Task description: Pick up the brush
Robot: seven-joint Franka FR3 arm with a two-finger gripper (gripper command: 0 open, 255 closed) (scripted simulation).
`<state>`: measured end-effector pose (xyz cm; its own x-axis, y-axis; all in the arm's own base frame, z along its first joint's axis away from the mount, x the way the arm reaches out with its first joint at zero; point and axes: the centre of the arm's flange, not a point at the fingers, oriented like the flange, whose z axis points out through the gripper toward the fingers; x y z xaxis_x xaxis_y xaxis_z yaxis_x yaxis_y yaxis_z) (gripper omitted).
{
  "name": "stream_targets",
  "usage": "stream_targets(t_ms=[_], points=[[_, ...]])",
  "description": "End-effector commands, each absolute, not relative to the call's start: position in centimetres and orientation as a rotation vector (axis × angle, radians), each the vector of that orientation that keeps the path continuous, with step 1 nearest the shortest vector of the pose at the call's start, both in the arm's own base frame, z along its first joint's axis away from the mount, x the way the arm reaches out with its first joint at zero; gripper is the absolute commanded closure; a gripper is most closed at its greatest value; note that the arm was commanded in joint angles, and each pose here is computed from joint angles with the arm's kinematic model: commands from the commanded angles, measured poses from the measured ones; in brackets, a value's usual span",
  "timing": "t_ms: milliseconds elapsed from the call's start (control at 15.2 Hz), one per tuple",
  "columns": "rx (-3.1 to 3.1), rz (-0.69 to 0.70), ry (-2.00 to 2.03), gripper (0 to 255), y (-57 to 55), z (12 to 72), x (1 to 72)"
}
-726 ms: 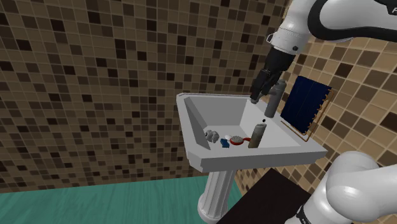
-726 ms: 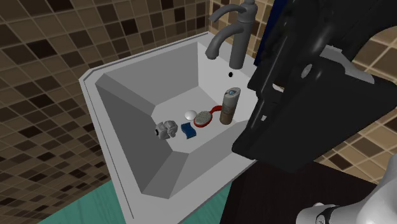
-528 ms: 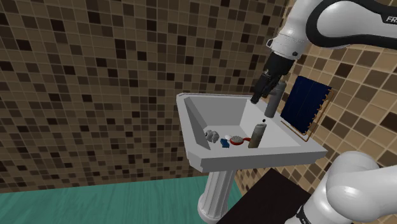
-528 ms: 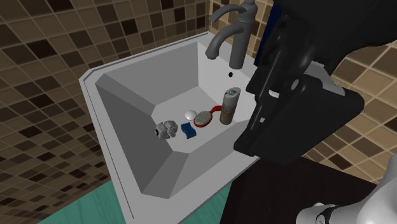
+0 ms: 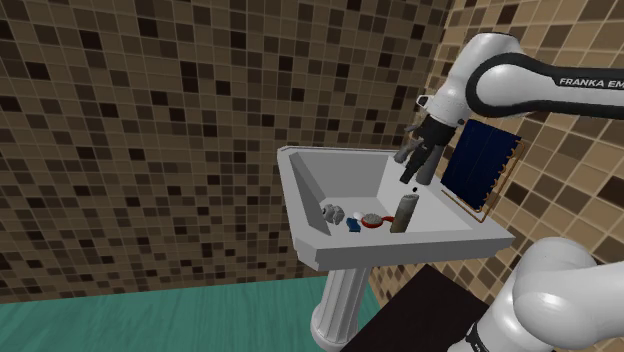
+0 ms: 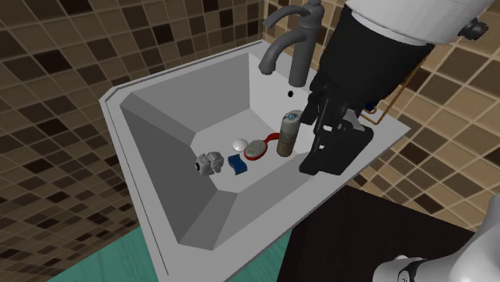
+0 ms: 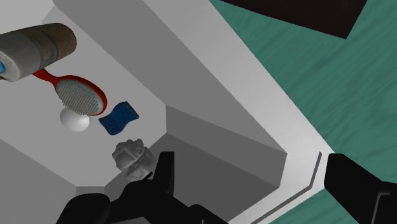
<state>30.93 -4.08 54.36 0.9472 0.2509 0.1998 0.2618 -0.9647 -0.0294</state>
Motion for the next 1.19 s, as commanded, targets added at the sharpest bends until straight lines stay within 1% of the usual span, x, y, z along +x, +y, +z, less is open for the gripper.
stream_targets(t_ms=[0,528,1122], points=[[-3.030,-0.309,-0.471,0,-6.0,52.0,31.4],[-2.960,-0.332,-0.718,0,-12.9,43.9,33.8],[-2.858,-0.354,-0.986,0,-20.0,34.7,37.9]])
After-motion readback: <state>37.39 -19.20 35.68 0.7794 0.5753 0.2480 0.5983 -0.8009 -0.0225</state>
